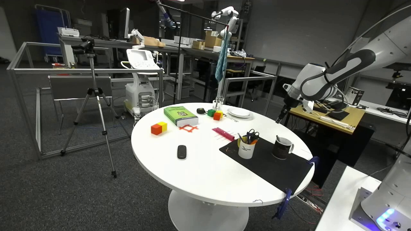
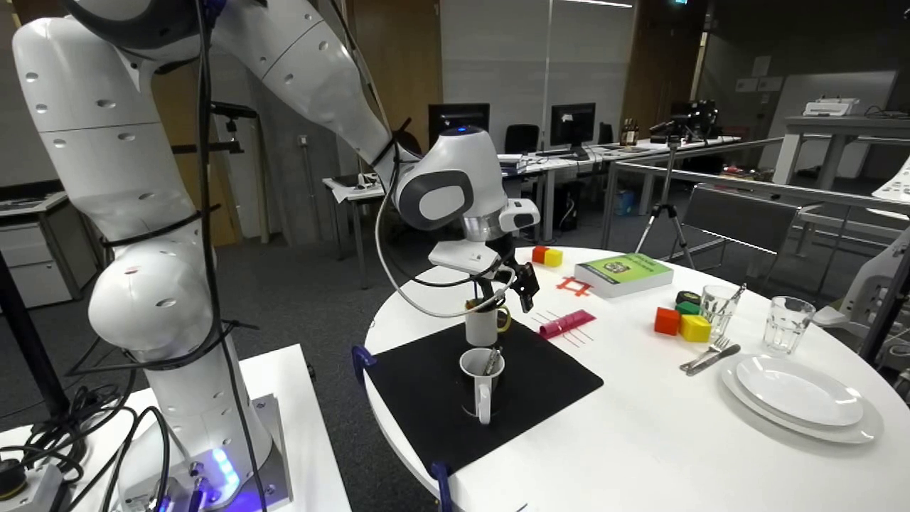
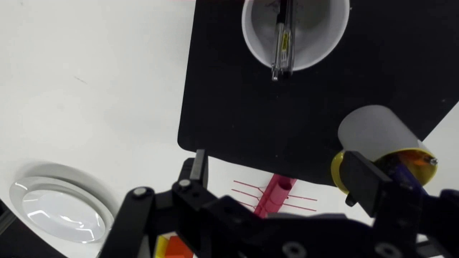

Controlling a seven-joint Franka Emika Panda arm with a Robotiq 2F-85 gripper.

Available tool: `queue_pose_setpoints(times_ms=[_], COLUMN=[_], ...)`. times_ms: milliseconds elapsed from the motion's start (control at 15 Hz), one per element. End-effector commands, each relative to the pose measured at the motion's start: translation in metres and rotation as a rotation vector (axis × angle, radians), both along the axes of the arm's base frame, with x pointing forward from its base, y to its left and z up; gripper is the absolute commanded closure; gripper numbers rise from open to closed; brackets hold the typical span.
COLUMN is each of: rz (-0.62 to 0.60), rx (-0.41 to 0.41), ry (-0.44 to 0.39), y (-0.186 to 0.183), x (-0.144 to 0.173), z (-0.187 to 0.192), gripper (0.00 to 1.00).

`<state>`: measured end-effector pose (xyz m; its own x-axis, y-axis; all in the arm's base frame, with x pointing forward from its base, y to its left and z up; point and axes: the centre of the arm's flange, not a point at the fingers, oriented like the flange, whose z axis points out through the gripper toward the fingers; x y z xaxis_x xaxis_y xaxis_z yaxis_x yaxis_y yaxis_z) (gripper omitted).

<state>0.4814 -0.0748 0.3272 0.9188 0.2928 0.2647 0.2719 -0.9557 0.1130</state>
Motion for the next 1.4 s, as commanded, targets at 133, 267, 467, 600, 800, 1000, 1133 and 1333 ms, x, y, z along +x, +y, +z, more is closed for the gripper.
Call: queue_pose_setpoints(times_ms=[133, 267, 467, 600, 800, 1000, 1133, 1333], rz=[-0.005, -0.005, -0.019, -0.015, 0.007, 0.029, 0.043, 0.054], rx=[0.009, 0.01, 0.006, 0.01, 0.008, -0.005, -0.009, 0.0], ry=[0.025, 0.022, 0.015, 0.033, 0.08, 0.126, 0.147, 0.164], y=[-0.002, -0.001, 0.007, 0.018, 0.035, 0.048, 0.051, 0.048], x=[-0.011, -0.014, -0.013, -0.014, -0.014, -0.015, -0.015, -0.015], z=[0.003, 0.005, 0.002, -0.007, -0.022, -0.037, -0.048, -0.063], gripper=[0.0, 0.0, 0.0, 0.0, 0.0, 0.0, 0.0, 0.0])
